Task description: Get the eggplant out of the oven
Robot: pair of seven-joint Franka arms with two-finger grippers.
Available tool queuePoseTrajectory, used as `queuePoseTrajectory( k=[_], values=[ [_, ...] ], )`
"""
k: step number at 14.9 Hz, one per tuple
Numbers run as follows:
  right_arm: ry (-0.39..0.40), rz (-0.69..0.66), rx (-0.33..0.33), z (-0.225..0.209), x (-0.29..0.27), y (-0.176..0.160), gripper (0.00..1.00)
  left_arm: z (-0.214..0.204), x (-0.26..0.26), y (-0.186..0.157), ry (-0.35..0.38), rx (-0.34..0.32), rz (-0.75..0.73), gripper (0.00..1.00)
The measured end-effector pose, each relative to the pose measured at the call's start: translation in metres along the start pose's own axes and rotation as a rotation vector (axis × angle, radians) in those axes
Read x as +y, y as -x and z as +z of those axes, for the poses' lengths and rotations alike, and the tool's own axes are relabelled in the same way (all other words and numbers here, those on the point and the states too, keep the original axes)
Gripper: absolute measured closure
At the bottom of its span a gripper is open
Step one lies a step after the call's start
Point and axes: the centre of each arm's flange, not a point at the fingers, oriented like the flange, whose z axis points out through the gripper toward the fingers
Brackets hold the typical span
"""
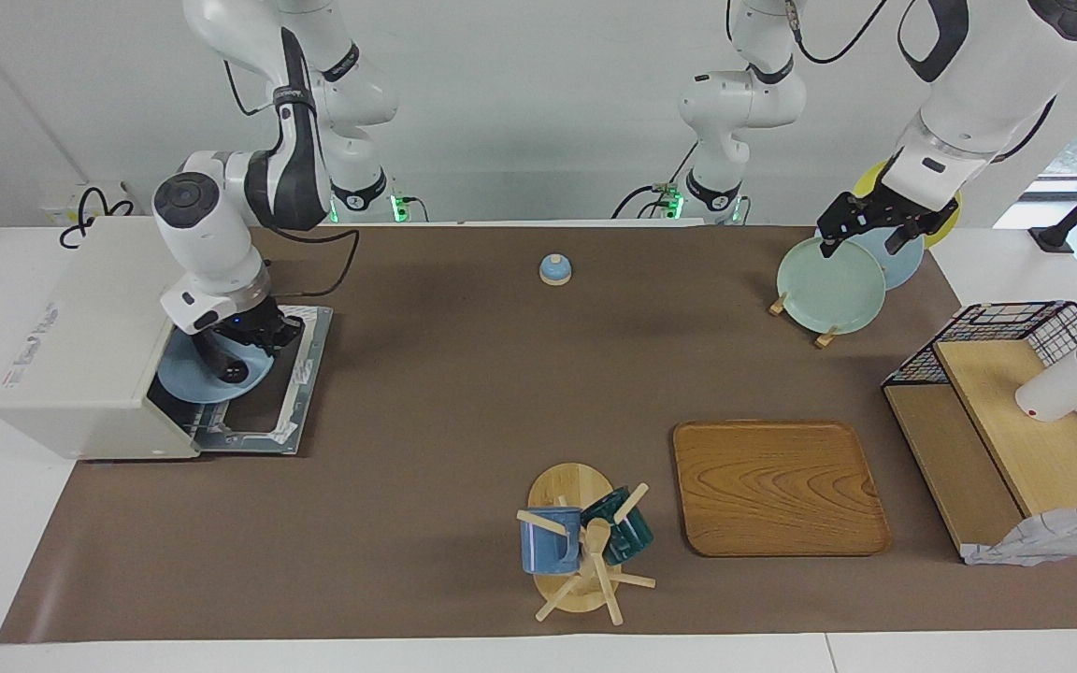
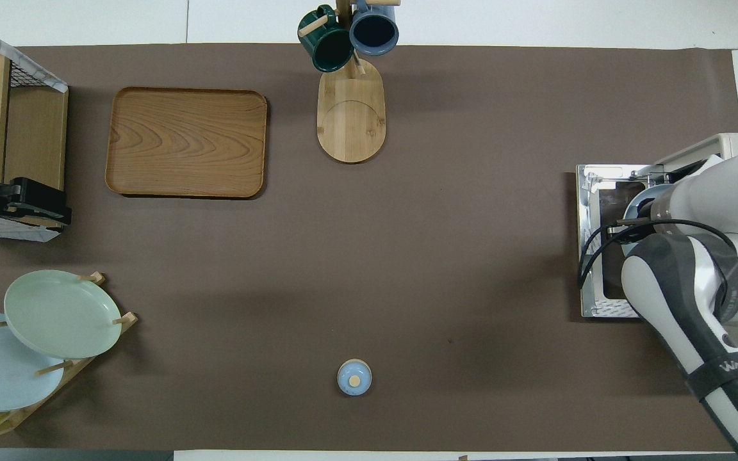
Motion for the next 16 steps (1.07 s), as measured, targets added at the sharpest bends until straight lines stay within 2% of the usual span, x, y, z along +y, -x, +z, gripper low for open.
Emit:
queuePoseTrajectory(
  k=[2, 4, 6, 9, 12, 14, 16],
  values=[
    [0.013, -0.050, 0.001, -0.029, -0.059, -0.007, 0.98, 0.000, 0.000, 0.000, 0.000, 0.000, 0.000, 0.00],
    [0.025, -0.043, 0.019, -0.056, -0.135, -0.009, 0.98, 0.000, 0.000, 0.000, 0.000, 0.000, 0.000, 0.00],
    [0.034, -0.021, 0.034, -0.065, -0.211, -0.004, 0.98, 0.000, 0.000, 0.000, 0.000, 0.000, 0.000, 0.00],
    [0.064, 0.041, 0.023, -0.058, -0.324, 0.002, 0.98, 0.000, 0.000, 0.000, 0.000, 0.000, 0.000, 0.00],
    [0.057, 0.102, 0.060, -0.030, -0.430, 0.001, 0.98, 0.000, 0.000, 0.000, 0.000, 0.000, 0.000, 0.00],
    [0.012, 0.086, 0.106, -0.012, -0.464, -0.004, 0.98, 0.000, 0.000, 0.000, 0.000, 0.000, 0.000, 0.00],
    [-0.023, 0.080, 0.136, 0.000, -0.472, -0.009, 0.98, 0.000, 0.000, 0.000, 0.000, -0.001, 0.000, 0.00]
  ],
)
